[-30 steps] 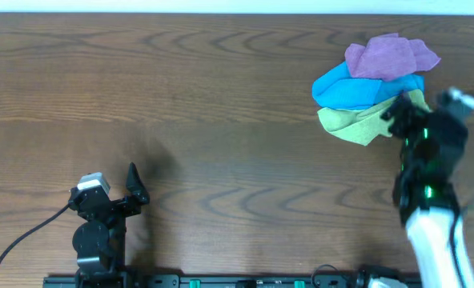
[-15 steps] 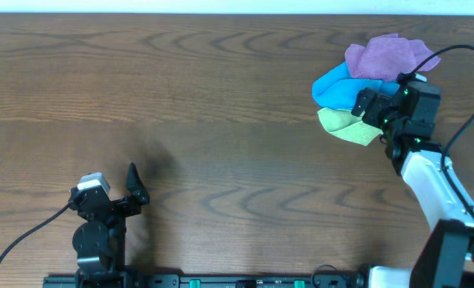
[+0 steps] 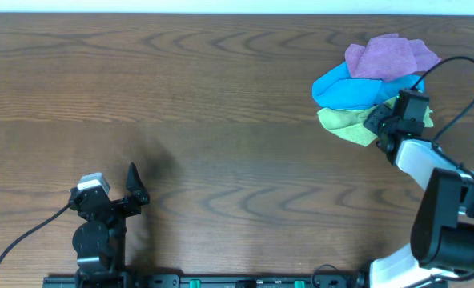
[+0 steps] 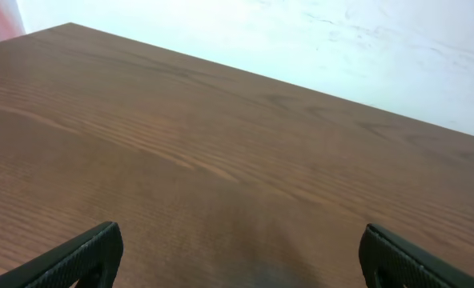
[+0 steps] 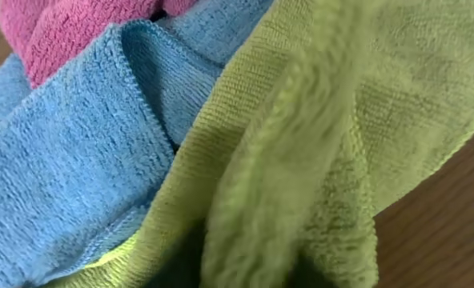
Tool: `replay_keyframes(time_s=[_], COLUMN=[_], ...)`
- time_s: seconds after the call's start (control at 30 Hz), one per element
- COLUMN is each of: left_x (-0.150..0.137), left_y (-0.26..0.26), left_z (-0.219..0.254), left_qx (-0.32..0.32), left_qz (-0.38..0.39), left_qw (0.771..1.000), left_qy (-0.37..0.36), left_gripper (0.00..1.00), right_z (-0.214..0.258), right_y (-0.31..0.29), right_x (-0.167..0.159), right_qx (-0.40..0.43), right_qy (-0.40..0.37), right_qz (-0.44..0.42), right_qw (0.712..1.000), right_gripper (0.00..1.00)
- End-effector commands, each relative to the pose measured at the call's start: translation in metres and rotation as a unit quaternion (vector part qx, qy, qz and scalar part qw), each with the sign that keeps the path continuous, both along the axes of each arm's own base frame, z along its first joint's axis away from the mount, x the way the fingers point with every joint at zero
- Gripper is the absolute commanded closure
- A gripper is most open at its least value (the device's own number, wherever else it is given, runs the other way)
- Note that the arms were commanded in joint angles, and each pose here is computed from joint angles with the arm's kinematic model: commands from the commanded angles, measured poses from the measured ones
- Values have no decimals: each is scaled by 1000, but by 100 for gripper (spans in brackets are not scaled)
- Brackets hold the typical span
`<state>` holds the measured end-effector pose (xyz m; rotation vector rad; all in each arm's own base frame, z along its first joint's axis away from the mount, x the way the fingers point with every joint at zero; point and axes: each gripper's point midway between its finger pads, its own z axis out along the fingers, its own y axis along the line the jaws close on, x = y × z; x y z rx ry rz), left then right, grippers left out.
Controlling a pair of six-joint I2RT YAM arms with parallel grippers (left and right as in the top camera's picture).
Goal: Fold the cloth
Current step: 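Reach the right gripper to the cloth pile and grasp the lime green cloth, then lift the green cloth with the right gripper and drag it toward table center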
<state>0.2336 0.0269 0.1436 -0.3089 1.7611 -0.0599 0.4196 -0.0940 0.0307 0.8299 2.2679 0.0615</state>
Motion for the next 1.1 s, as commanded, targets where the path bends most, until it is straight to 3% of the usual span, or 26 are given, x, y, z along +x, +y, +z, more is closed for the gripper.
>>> replay_keyframes(time_s=[0.0, 0.2, 0.43, 0.6, 0.77, 0.87, 0.93, 0.97, 1.0, 1.03, 1.07], left_x=[-2, -2, -2, -2, -2, -2, -2, -2, -2, -2, -2], left_y=[1, 1, 1, 1, 1, 1, 1, 1, 1, 1, 1], left_z=[-16, -15, -15, -15, -16, -15, -15, -15, -15, -16, -15], left_qx=[-7, -7, -7, -7, -7, -7, -7, -7, -7, -7, -7], left_qz=[5, 5, 5, 5, 5, 5, 5, 5, 5, 5, 5], left_qw=[1000, 1000, 1000, 1000, 1000, 1000, 1000, 1000, 1000, 1000, 1000], left_qy=[22, 22, 22, 22, 22, 22, 22, 22, 22, 22, 22], left_gripper=[5, 5, 5, 5, 5, 4, 5, 5, 5, 5, 5], right_z=[22, 100, 199, 260, 331, 370, 382, 380, 369, 350, 333], right_y=[2, 54, 163, 261, 357, 383, 377, 367, 350, 329, 312], right_x=[22, 75, 98, 84, 39, 12, 8, 15, 27, 41, 51], right_qx=[37, 122, 179, 199, 222, 231, 232, 232, 230, 233, 235], right_qy=[-47, -149, -234, -274, -316, -338, -343, -335, -317, -286, -255], right_qz=[-8, 128, 320, 438, 556, 608, 616, 606, 583, 547, 514], right_qw=[998, 973, 900, 833, 736, 680, 670, 684, 712, 752, 784], right_gripper=[99, 99, 99, 99, 99, 99, 99, 99, 59, 1, 1])
